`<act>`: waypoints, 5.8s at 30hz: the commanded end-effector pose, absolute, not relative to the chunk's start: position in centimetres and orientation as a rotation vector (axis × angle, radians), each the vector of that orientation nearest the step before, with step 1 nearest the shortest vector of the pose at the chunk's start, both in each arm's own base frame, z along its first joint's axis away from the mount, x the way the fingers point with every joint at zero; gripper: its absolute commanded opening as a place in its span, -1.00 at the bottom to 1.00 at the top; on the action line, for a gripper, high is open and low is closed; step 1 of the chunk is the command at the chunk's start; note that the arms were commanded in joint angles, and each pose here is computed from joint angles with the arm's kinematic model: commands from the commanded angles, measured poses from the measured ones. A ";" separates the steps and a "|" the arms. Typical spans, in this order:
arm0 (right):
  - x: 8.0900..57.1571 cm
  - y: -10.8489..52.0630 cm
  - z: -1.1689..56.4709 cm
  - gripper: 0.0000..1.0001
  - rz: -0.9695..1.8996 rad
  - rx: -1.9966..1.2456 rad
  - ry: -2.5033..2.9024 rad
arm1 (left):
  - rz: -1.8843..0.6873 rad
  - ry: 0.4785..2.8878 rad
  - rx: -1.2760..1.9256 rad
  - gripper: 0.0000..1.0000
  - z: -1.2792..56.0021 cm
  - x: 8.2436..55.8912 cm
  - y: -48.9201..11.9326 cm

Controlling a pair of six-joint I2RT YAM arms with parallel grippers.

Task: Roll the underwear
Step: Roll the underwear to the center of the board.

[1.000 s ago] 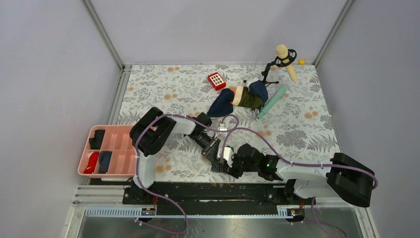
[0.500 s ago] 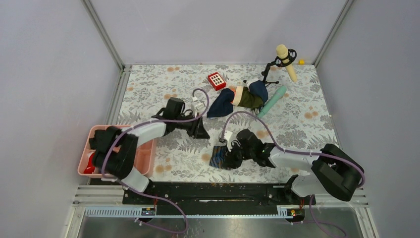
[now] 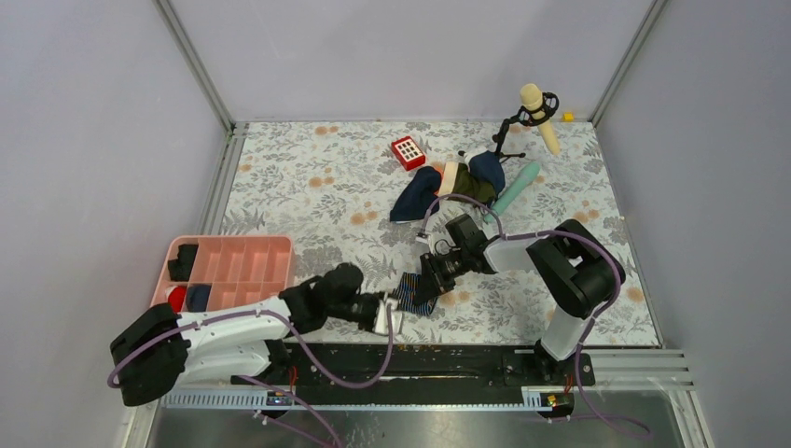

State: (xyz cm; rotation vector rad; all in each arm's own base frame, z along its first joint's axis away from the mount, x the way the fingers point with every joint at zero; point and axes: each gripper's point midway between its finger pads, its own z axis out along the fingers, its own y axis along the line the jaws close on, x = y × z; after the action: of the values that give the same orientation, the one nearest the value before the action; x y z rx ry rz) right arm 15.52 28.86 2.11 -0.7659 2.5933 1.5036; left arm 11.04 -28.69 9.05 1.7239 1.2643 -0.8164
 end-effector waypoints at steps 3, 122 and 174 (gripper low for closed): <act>13.1 26.3 -1.8 -1.00 1.359 -0.687 2.847 | -0.521 0.980 1.812 -0.19 7.8 12.2 -29.7; 10.4 23.6 2.9 -0.01 0.425 -2.119 1.672 | -1.777 2.796 1.204 -0.99 -0.2 14.6 -36.6; 11.7 17.2 0.6 -1.00 0.661 -1.814 2.268 | -0.373 0.861 1.801 0.14 3.5 13.4 -38.1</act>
State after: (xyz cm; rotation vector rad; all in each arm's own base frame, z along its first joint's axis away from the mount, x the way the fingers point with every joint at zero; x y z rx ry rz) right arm 14.78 21.29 3.62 -1.7273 2.0447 0.7139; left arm 13.01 -36.24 3.46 1.7900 0.9206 -0.4215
